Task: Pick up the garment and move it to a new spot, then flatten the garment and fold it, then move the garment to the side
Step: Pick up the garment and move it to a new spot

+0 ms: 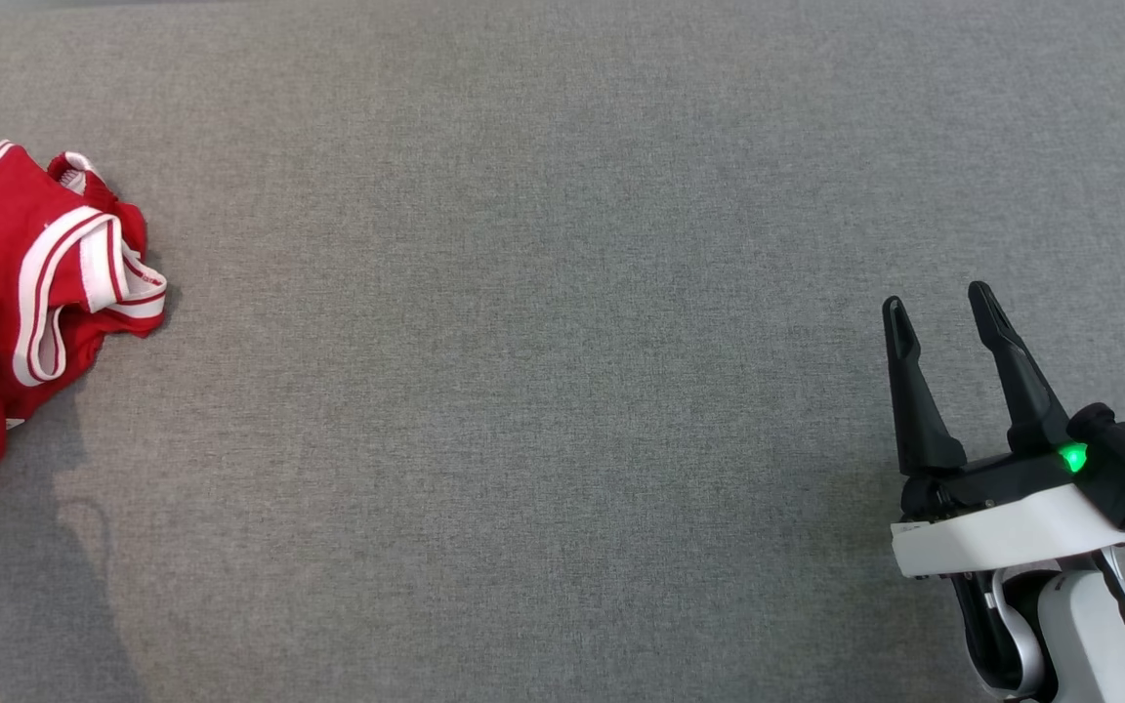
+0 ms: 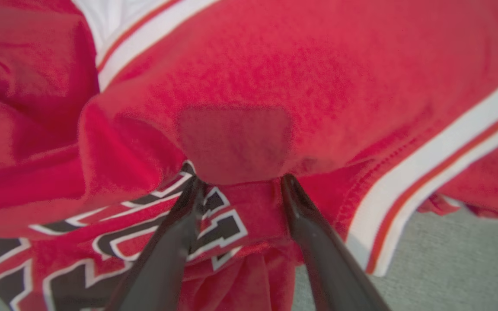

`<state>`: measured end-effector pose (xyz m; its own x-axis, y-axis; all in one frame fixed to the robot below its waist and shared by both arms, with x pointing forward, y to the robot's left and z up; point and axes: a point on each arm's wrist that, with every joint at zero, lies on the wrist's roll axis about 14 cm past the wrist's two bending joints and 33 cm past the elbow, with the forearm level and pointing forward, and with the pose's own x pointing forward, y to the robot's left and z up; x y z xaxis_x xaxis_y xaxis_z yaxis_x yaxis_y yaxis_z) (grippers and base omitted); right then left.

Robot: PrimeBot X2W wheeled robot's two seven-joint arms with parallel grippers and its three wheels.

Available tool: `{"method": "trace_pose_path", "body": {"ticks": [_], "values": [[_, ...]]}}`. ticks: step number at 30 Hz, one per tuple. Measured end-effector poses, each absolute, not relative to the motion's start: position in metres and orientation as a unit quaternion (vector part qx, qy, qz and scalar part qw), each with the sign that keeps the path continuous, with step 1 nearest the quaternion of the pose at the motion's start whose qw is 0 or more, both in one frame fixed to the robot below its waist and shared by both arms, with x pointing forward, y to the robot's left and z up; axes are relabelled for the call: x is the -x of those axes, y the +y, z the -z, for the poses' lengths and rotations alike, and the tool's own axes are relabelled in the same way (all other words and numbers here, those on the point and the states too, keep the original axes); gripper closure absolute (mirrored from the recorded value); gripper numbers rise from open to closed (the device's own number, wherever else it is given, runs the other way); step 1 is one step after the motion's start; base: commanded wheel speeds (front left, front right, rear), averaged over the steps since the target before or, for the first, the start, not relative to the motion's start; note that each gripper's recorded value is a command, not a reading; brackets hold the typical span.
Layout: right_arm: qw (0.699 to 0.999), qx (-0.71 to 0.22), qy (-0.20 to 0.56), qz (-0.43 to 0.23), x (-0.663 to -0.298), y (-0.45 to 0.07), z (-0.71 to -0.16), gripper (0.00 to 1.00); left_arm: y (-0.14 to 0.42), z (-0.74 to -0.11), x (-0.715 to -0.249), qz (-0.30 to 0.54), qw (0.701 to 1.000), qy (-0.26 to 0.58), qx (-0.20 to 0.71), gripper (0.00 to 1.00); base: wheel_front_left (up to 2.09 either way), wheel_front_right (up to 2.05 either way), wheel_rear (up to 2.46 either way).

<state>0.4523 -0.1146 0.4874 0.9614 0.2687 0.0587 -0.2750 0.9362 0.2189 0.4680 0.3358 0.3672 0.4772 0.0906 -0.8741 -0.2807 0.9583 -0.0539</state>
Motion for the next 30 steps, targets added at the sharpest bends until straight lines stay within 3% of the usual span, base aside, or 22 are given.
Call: {"method": "trace_pose_path", "body": {"ticks": [1,2,14,23,30], "values": [[0.984,-0.113,-0.012,-0.137,-0.453,-0.115,-0.486,0.00,0.335,-0.365,-0.469,-0.108,0.854,0.500,0.093,0.78,0.00,0.00,0.00],[0.984,-0.113,-0.011,-0.136,-0.453,-0.116,-0.485,0.00,0.336,-0.364,-0.470,-0.109,0.856,0.497,0.091,1.00,0.00,0.00,0.00],[0.983,-0.112,-0.031,-0.144,-0.450,-0.110,-0.499,0.00,0.337,-0.389,-0.475,-0.096,0.884,0.454,0.055,1.00,0.00,0.00,0.00],[0.984,-0.115,-0.057,-0.122,-0.430,-0.127,-0.521,0.00,0.327,-0.467,-0.496,-0.051,0.932,0.358,-0.021,1.00,0.00,0.00,0.00],[0.983,-0.119,-0.084,-0.115,-0.413,-0.132,-0.542,0.00,0.281,-0.537,-0.511,0.021,0.960,0.276,-0.046,1.00,0.00,0.00,0.00]]}}
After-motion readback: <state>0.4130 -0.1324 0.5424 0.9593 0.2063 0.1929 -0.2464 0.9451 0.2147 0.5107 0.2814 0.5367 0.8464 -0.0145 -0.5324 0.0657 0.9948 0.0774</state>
